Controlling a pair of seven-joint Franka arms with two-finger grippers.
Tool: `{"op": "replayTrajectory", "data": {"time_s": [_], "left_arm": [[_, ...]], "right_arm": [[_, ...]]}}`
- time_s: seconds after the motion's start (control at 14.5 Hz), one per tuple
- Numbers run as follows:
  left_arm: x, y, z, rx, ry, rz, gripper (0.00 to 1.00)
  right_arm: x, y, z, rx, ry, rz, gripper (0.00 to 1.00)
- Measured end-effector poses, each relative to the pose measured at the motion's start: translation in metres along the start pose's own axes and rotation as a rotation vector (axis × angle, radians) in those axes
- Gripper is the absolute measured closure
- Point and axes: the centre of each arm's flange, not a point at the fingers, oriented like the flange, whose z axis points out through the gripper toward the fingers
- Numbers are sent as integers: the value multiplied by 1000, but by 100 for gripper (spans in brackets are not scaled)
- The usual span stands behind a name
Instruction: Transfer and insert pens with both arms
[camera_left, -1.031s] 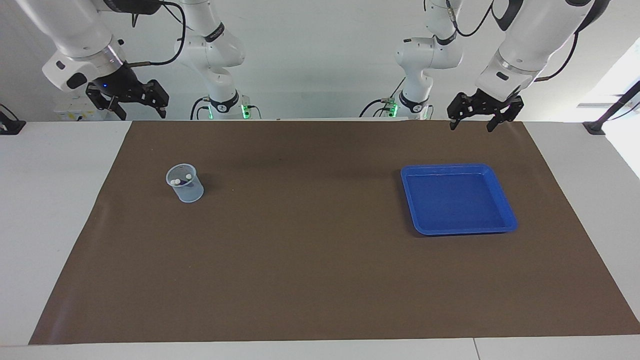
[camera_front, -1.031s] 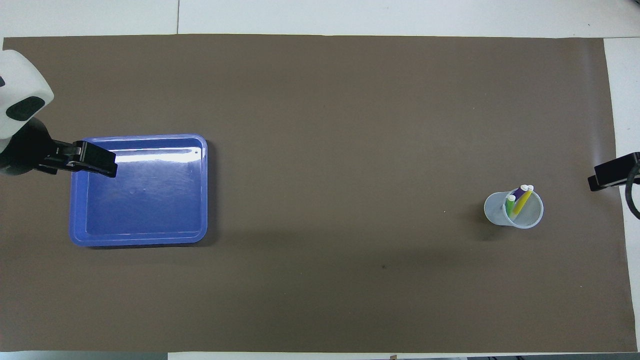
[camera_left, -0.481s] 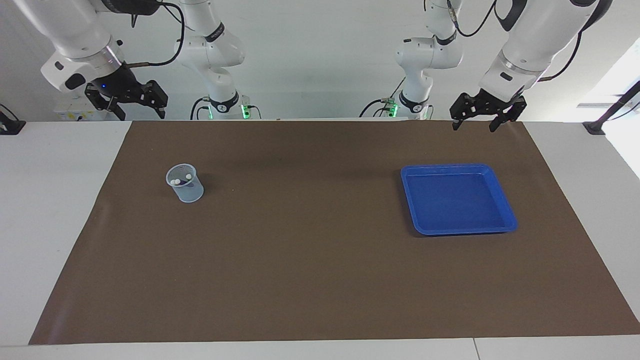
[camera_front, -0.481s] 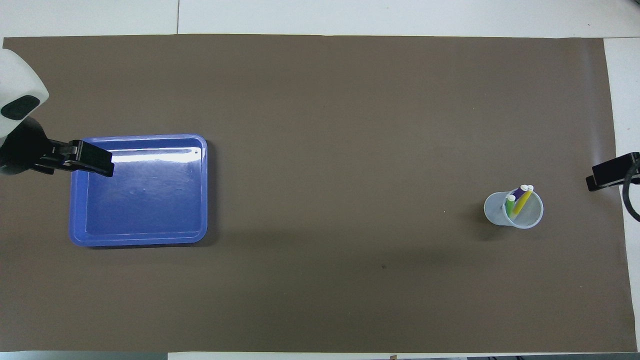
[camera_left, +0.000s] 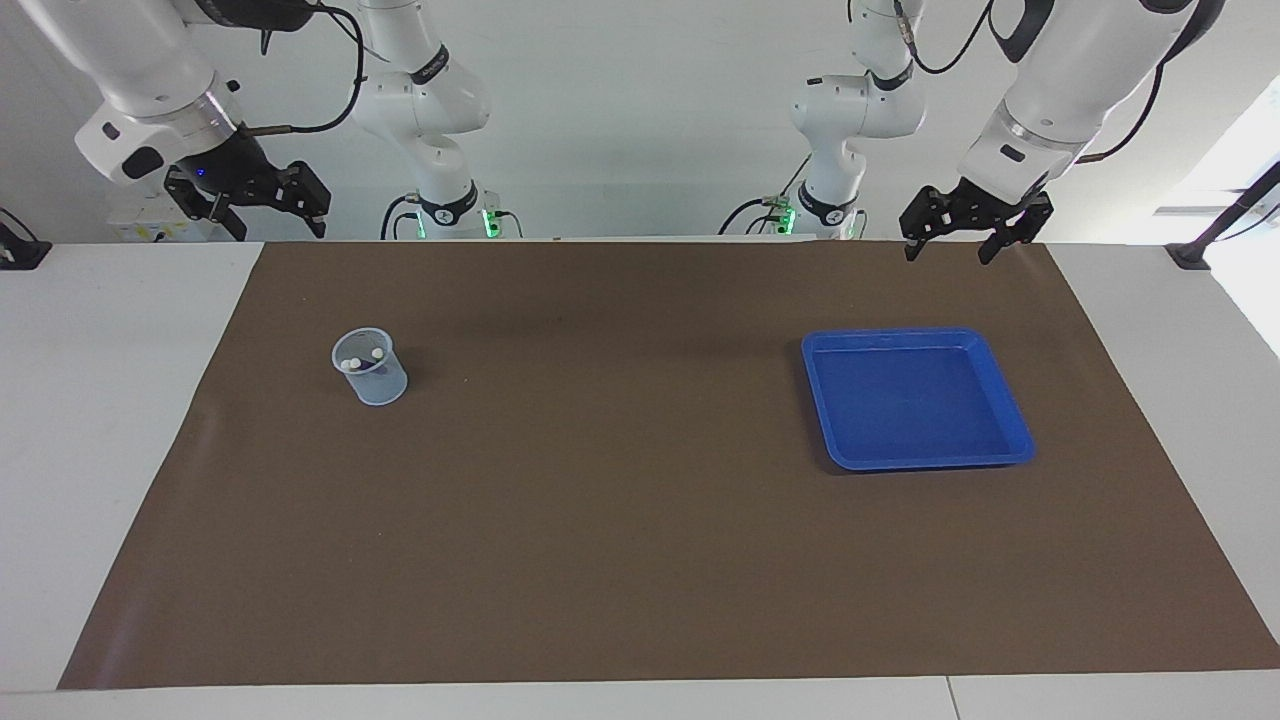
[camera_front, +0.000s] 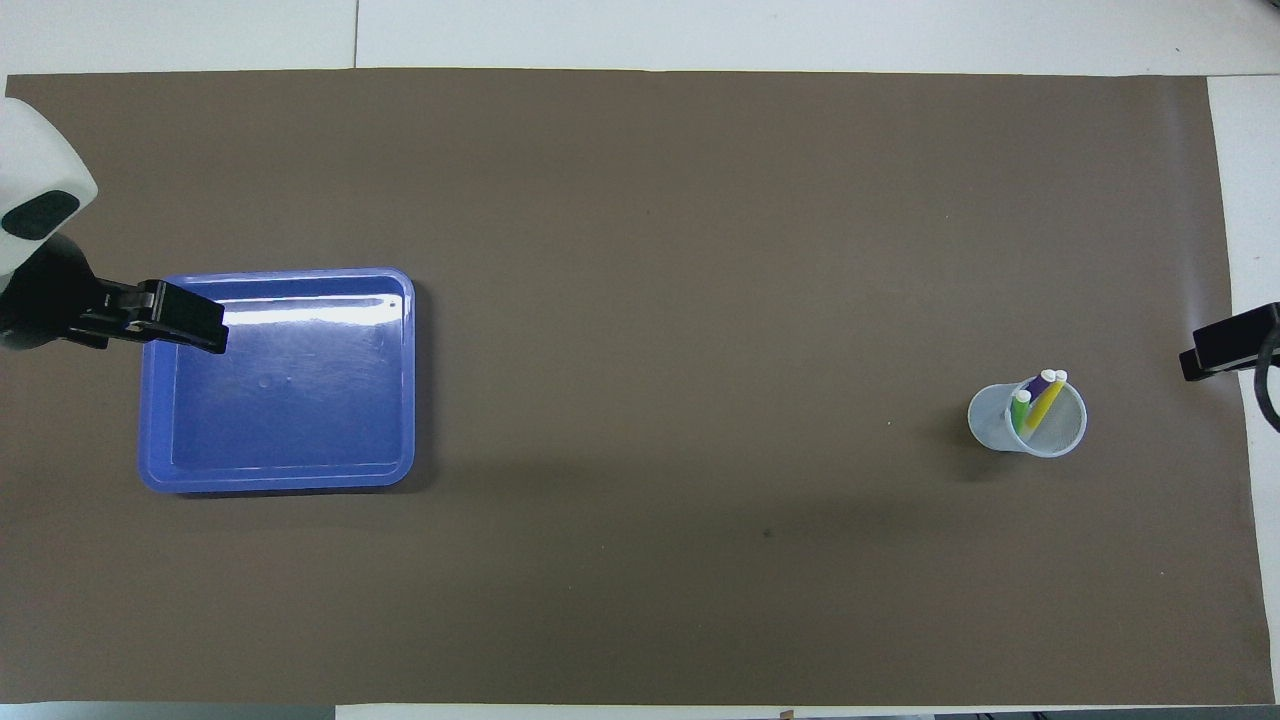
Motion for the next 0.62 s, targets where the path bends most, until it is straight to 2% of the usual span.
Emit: {"op": "replayTrajectory", "data": {"time_s": [0.62], "left_arm": [[0, 0, 0, 0, 0, 0, 0]], "right_arm": [[1, 0, -1, -1, 8, 14, 0]]}}
